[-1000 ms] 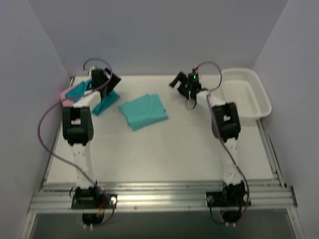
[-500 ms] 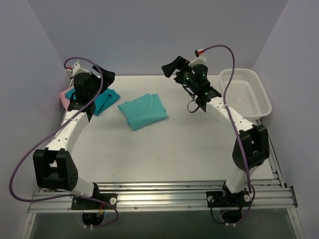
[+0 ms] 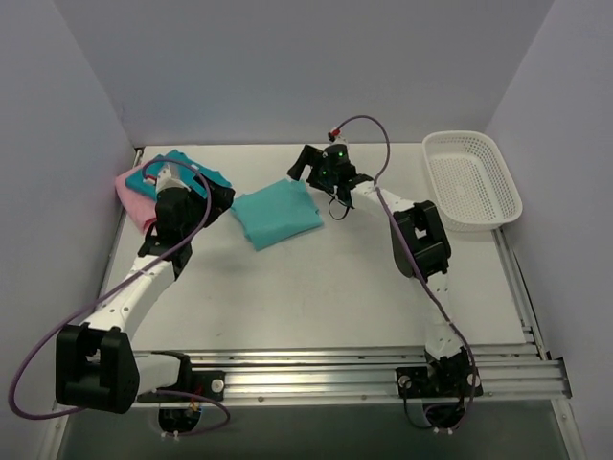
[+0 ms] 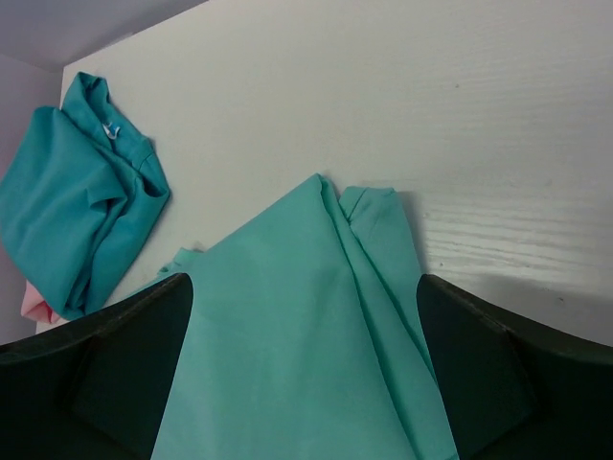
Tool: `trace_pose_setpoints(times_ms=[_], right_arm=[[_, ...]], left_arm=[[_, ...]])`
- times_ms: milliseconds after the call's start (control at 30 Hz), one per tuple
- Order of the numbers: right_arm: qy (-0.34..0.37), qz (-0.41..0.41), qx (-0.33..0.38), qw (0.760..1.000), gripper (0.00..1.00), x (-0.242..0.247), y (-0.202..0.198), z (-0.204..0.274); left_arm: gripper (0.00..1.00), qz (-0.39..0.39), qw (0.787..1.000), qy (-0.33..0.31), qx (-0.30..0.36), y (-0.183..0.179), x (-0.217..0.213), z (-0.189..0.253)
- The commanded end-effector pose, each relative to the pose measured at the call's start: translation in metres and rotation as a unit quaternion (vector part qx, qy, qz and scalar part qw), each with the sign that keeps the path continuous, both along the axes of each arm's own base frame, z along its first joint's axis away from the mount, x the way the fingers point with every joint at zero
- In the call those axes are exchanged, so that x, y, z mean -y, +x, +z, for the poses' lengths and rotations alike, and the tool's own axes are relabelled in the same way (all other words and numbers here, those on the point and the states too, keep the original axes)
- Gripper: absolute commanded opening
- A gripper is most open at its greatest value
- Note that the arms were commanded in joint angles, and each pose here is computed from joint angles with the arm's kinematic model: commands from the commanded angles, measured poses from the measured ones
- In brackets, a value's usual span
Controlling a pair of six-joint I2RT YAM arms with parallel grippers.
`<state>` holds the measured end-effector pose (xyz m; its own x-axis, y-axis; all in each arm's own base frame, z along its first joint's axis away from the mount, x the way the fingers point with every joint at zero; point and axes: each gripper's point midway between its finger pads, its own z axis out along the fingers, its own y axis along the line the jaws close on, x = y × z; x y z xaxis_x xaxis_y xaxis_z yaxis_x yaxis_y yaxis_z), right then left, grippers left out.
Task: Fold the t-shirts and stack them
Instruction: Fold the long partially folded tshirt into a neat square
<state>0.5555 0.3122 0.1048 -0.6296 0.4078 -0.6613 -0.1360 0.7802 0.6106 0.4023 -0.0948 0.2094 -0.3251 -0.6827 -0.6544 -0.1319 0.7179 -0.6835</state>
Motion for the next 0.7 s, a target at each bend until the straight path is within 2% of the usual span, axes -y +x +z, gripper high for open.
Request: trace_pose_setpoints(times_ms=[0, 233, 400, 667], right_arm=[[0.026, 0.023, 0.053, 0.998, 0.98, -0.023, 0.019, 0.045], [0.034, 0.038, 0.027, 0.998, 0.96, -0.055, 0.028, -0.002], [0.045, 0.052, 0.034, 0.997, 0.96, -0.078, 0.034, -0.004], [0.056, 0.059, 0.015, 0.997, 0.95, -0.089, 0.039, -0.038]], left_arm=[[0.94, -0.011, 0.999, 0.013, 0.037, 0.0, 0.005, 0.013], [0.94, -0.021, 0.999, 0.019, 0.022, 0.0, 0.01, -0.014], [0.94, -0.021, 0.999, 0.023, 0.01, 0.0, 0.009, -0.024], [0.94, -0.022, 0.999, 0.026, 0.012, -0.001, 0.009, -0.026]])
